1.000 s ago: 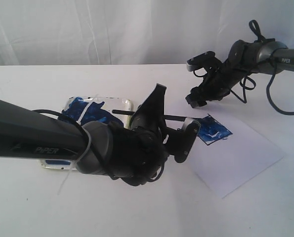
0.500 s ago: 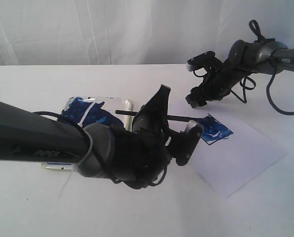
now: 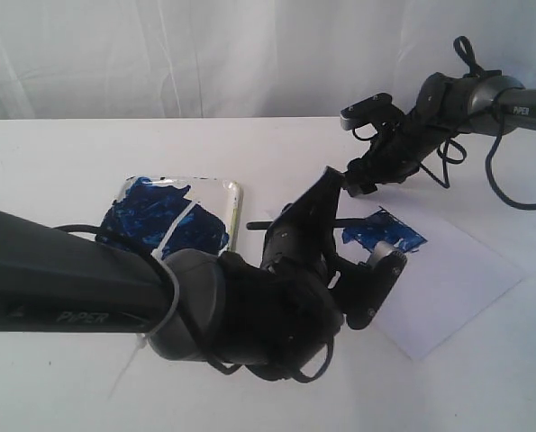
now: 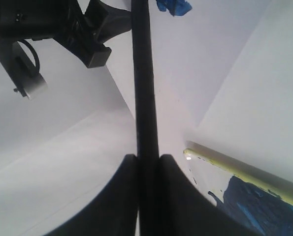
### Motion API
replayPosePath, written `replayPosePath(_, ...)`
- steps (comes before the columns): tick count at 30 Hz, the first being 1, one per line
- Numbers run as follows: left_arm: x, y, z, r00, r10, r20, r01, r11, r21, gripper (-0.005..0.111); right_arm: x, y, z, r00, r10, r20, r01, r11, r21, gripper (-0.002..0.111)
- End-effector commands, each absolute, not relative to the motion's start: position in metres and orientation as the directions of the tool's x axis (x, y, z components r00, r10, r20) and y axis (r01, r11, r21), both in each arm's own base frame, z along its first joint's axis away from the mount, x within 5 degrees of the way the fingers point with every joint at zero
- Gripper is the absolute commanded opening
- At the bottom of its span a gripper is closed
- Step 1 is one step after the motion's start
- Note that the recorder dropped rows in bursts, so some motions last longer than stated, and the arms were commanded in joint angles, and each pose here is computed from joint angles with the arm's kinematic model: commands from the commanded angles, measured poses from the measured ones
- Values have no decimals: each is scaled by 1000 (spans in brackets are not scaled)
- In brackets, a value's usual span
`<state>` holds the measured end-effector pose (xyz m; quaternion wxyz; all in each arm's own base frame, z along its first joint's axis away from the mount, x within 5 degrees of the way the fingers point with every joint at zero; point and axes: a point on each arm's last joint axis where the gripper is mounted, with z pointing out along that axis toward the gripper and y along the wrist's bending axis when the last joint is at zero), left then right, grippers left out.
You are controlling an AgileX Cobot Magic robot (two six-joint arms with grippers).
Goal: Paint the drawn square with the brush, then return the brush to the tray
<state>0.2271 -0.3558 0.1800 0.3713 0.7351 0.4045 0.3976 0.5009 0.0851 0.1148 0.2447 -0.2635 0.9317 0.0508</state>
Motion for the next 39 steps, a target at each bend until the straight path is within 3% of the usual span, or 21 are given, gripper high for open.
replayPosePath(1, 210, -362, 181, 385, 880, 278, 304, -406, 862, 0, 493, 80, 85, -751, -539, -381, -565, 823, -53, 60)
replayPosePath(9, 207, -359, 180, 367, 890, 270, 327, -395, 858, 0, 494, 80, 85, -751, -539, -382, -565, 824, -53, 60)
replayPosePath(13, 198, -351, 192, 406, 899, 165, 358, -323, 876, 0, 494, 80, 86, -750, -539, -383, -564, 824, -54, 60)
replayPosePath(17, 193, -345, 197, 438, 887, 146, 362, -323, 874, 0, 494, 80, 85, -751, -539, -382, -565, 824, -53, 60)
replayPosePath(39, 197, -333, 196, 351, 913, 209, 342, -332, 879, 0, 493, 80, 85, -751, -540, -380, -565, 823, -52, 60)
